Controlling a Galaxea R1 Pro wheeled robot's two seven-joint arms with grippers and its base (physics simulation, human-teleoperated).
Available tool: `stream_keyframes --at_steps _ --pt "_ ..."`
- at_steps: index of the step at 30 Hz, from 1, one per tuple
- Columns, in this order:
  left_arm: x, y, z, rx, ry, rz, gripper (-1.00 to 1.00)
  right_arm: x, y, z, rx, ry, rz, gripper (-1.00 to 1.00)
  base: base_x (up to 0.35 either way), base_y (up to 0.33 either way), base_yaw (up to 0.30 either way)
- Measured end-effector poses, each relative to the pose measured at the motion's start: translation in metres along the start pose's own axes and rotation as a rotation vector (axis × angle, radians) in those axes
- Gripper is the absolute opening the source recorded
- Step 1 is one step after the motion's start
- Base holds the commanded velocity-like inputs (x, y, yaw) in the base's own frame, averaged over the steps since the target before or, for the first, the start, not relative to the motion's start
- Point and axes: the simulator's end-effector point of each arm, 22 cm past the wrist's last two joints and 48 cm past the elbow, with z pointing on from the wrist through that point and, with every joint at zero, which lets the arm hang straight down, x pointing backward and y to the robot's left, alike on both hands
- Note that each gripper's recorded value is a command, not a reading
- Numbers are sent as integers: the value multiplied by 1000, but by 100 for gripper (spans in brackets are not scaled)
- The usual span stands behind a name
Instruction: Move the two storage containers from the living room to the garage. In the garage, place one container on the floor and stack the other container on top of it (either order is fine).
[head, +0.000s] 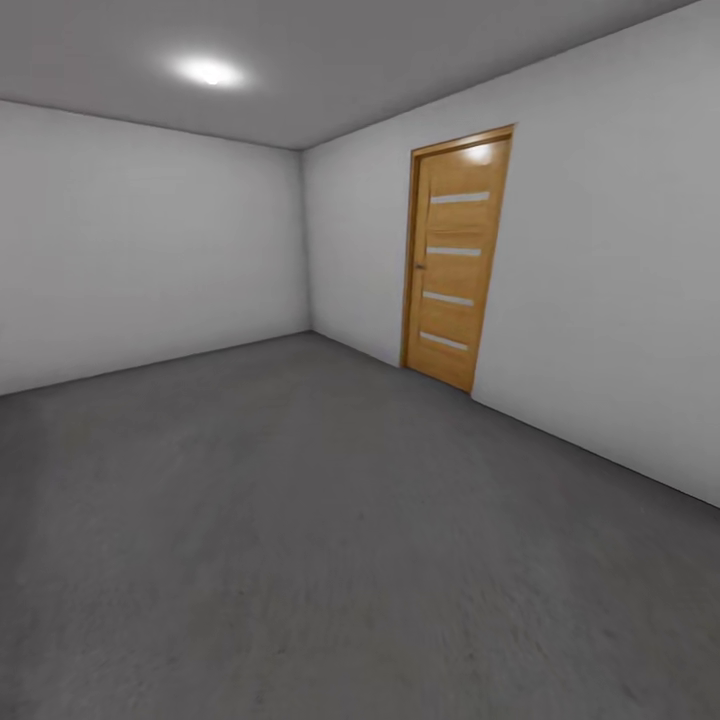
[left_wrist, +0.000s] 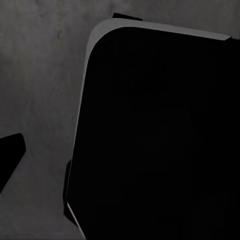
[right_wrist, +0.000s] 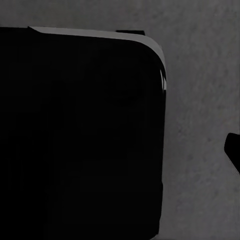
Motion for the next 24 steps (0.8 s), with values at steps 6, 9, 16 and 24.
stream_keyframes --at_steps 6,9,16,24 --pt "0 1 0 -2 1 -5 100 0 0 0 0 0 0 100 331 97 0" --pt "2 0 0 -1 9 -5 100 0 0 0 0 0 0 100 331 97 0" --pt "3 -1 0 1 16 -2 100 0 0 0 0 0 -1 100 331 97 0" --pt "1 -3 0 9 10 16 100 0 0 0 0 0 -1 100 331 97 0"
